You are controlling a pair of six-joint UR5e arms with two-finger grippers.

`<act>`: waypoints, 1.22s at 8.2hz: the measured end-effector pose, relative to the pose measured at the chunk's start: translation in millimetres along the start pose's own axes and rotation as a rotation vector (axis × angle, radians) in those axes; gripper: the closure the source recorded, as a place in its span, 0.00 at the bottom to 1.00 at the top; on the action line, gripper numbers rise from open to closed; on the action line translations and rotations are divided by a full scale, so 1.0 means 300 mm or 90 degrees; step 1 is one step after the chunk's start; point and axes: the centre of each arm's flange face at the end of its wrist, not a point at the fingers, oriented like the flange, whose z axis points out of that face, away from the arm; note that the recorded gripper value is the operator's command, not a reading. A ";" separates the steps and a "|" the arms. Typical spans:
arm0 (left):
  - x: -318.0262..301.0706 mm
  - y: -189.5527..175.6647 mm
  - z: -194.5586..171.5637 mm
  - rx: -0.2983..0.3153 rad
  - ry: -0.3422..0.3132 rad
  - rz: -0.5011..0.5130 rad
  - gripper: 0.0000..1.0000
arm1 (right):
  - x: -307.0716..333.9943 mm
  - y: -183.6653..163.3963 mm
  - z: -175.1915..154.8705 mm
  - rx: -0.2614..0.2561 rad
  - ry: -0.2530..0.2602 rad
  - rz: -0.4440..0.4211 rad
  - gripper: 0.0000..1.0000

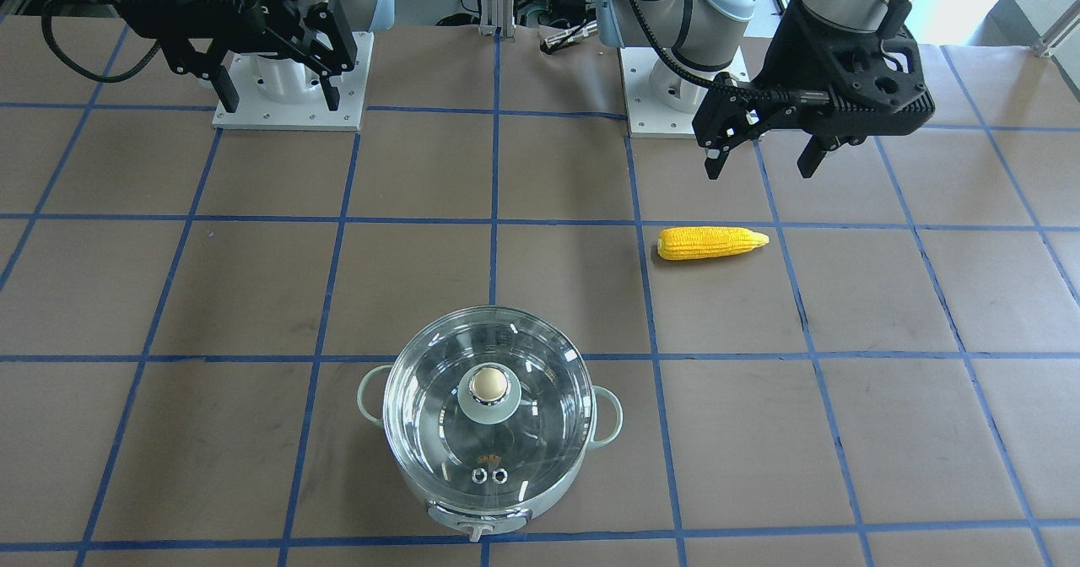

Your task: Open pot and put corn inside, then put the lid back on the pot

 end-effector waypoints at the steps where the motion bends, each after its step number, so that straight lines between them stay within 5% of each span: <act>1: -0.001 0.000 0.000 0.000 0.000 0.000 0.00 | 0.000 0.000 0.000 0.000 0.000 0.000 0.00; 10: -0.049 -0.003 0.099 -0.039 -0.003 0.079 0.00 | 0.007 -0.022 0.009 0.008 0.003 -0.019 0.00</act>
